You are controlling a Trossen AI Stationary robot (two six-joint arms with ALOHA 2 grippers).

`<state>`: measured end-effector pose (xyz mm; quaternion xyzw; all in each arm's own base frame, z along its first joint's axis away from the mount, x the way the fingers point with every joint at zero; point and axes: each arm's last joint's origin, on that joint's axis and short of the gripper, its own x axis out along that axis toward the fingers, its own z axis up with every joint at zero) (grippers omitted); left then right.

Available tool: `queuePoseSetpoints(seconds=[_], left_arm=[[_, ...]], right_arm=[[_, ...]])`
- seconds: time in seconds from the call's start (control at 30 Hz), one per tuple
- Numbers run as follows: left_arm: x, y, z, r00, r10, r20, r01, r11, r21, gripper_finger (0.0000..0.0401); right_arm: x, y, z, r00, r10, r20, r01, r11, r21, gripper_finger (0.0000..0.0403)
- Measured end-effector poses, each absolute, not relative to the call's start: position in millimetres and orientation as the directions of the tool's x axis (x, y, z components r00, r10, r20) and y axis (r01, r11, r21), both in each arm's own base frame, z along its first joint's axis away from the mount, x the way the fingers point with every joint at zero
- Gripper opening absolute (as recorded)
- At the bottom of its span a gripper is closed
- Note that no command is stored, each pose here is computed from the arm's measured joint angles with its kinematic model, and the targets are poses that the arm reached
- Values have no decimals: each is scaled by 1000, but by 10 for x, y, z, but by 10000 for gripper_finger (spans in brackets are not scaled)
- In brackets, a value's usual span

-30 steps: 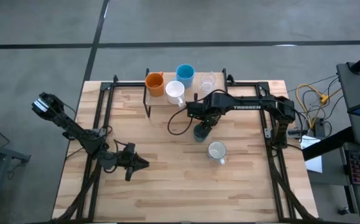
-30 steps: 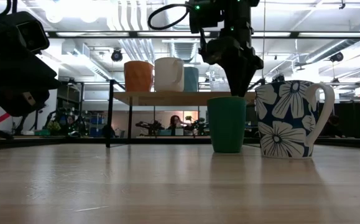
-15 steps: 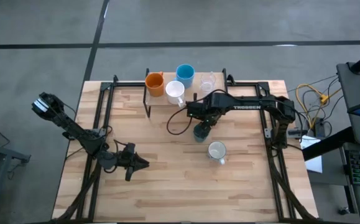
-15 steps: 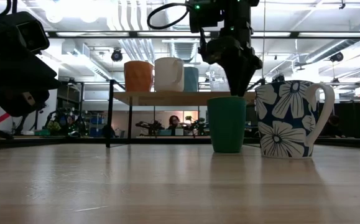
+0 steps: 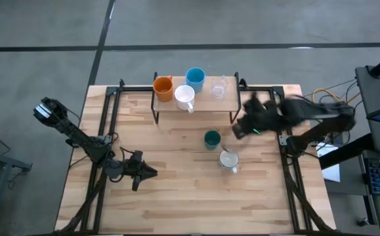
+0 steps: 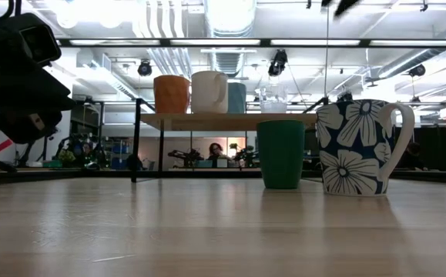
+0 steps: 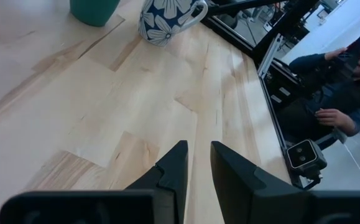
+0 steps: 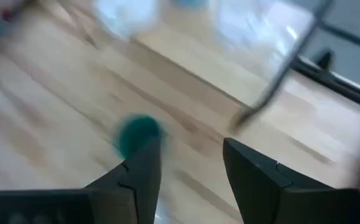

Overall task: Stack small to large cups/mugs on shelf
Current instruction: Put the white patterned mug on the shelf

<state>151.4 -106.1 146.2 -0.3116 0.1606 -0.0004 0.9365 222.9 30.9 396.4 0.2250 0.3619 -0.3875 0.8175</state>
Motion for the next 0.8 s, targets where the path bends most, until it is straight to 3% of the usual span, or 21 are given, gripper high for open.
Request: queuePoseSetpoints(seconds=[0.17,0.3,0.43,0.67,0.8], left_arm=[[1514,-1060,1463,949,-98,-300,-100,808,-581,55],[1514,-1059,1462,949,-97,-300,-101,808,-581,55],[1514,-1059,1462,949,-97,-299,-101,807,-582,55],[1513,-1060,1466,949,-101,-298,-98,804,-586,55],[1513,-1061,1468,949,-104,-297,-96,803,-588,55]], right_arm=[[1932,885,4036,625,-543,-561,745,631,218,164],[1922,1293,3804,666,-556,-497,717,660,224,164],[2023,1583,3387,593,-596,-542,766,625,151,164],[2218,1952,2576,404,-687,-604,894,436,103,164],[2364,2110,2287,343,-705,-621,913,407,43,164]])
